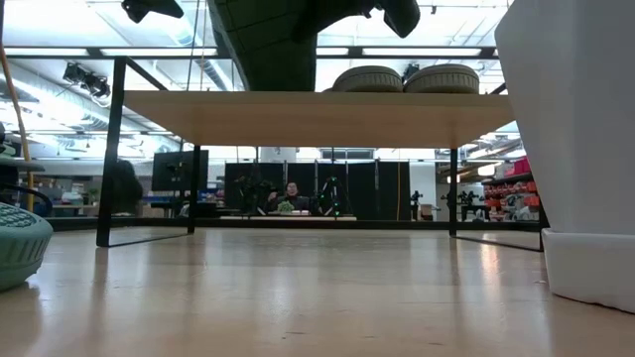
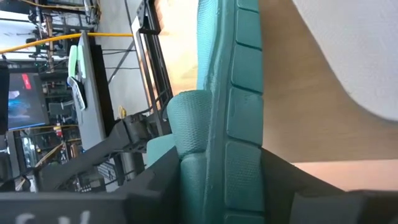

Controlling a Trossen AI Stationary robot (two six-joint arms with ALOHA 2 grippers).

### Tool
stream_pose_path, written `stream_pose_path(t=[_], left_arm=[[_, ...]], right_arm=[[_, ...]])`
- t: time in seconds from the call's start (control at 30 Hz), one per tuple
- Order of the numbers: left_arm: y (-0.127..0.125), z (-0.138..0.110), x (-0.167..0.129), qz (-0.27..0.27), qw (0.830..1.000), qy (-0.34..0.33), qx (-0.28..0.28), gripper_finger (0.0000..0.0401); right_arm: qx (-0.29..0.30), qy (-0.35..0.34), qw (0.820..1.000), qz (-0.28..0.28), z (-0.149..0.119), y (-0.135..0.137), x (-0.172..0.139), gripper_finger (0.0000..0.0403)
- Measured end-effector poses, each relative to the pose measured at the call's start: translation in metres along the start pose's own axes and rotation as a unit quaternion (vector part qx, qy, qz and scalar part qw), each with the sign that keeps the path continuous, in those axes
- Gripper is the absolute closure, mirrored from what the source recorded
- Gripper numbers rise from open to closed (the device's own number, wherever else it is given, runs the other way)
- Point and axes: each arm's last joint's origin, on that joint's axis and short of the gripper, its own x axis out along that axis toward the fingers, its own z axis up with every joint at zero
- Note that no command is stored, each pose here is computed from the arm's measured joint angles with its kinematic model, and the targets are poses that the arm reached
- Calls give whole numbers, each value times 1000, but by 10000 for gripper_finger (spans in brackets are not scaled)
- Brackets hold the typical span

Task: Pick and place slides into the shelf
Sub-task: Put the top green slide on the shelf

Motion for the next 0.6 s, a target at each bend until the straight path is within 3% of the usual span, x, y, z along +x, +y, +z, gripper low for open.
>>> stream_pose_path(t=[0.23, 0.6], left_arm=[[0, 0, 0, 0, 1000, 1, -1, 374], [0, 0, 0, 0, 1000, 1, 1, 380]], right_arm=[[2, -8, 1000, -1, 3, 1, 2, 290], [3, -13, 1000, -4, 9, 4, 7, 274]])
